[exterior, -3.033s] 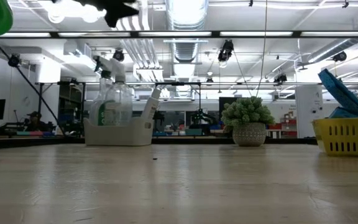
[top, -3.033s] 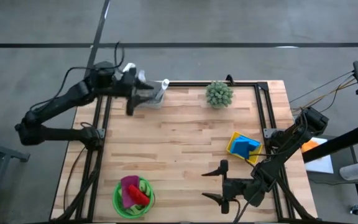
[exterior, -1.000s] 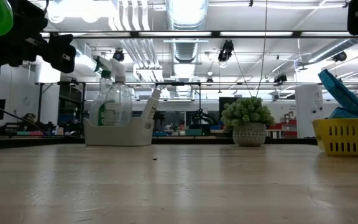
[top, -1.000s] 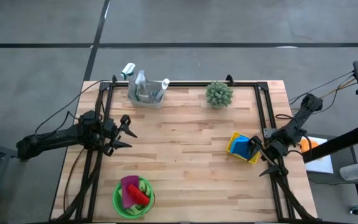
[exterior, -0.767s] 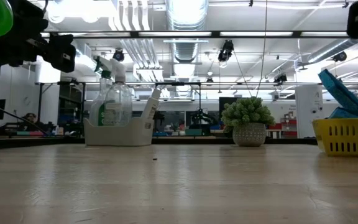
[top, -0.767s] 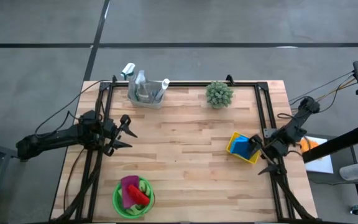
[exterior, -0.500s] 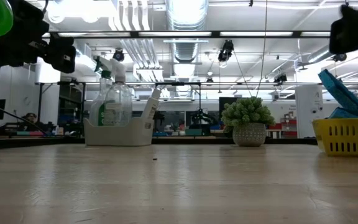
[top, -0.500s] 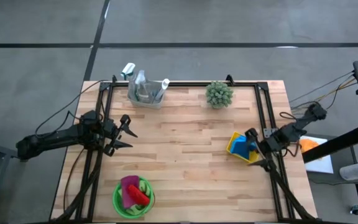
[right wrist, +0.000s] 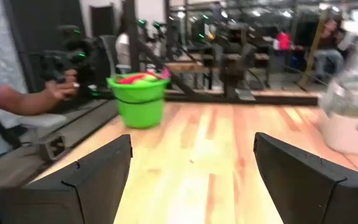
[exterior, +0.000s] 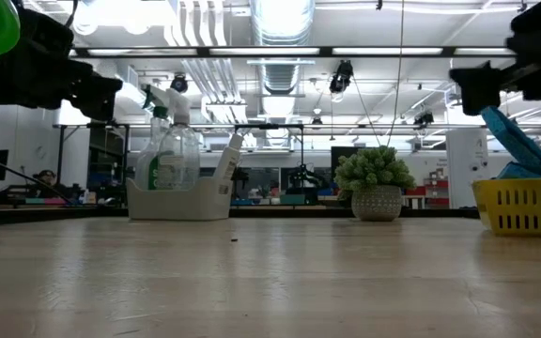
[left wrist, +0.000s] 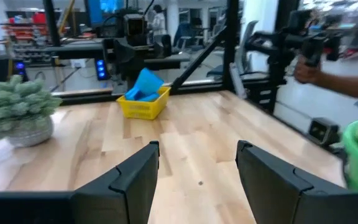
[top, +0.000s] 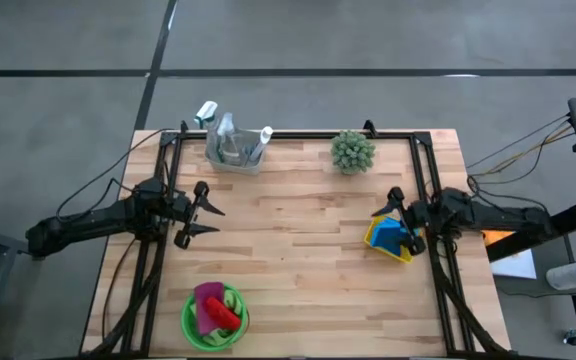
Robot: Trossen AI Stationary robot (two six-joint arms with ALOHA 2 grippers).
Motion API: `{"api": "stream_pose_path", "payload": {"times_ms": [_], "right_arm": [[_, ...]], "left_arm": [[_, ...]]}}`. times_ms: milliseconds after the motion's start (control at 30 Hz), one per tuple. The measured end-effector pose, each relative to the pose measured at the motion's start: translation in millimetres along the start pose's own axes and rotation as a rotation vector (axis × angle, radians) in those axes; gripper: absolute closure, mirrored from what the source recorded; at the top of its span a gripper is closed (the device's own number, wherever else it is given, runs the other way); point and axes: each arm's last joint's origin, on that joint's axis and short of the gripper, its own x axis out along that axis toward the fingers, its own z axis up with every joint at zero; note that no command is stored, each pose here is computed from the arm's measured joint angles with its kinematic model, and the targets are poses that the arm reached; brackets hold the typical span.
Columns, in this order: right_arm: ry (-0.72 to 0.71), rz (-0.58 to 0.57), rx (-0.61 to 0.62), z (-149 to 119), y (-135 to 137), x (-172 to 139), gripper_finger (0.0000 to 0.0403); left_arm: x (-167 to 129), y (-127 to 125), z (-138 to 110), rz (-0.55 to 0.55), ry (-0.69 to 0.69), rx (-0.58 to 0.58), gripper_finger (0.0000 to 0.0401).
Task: Pick & Place Kitchen Items
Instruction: Return to Home Position
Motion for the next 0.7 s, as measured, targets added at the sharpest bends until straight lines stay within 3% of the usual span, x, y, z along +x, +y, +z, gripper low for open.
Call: {"api": "stream_pose_path", "payload": {"times_ms": [133,333,567,700], "right_arm": [[0.054,-0.047,0.049,-4.2,-9.3,1.3,0.0069],[0.165,0.002,0.112,-14.1,-12.9,6.5,0.0069],[0.175,-0.276,0.115,-16.6,-22.3,8.2,0.0069],[0.113,-0.271,0.067,-10.2,-21.2,7.5,0.0069]], "left_arm": [[-0.1,0.6,-3.5,0.028,0.033,0.011,0.0182],[-0.1,0.7,-4.5,0.031,0.042,0.010,0.0182],[-0.1,0.7,-4.4,0.031,0.042,0.005,0.0182],[-0.1,0.7,-4.6,0.032,0.043,-0.012,0.0182]]}}
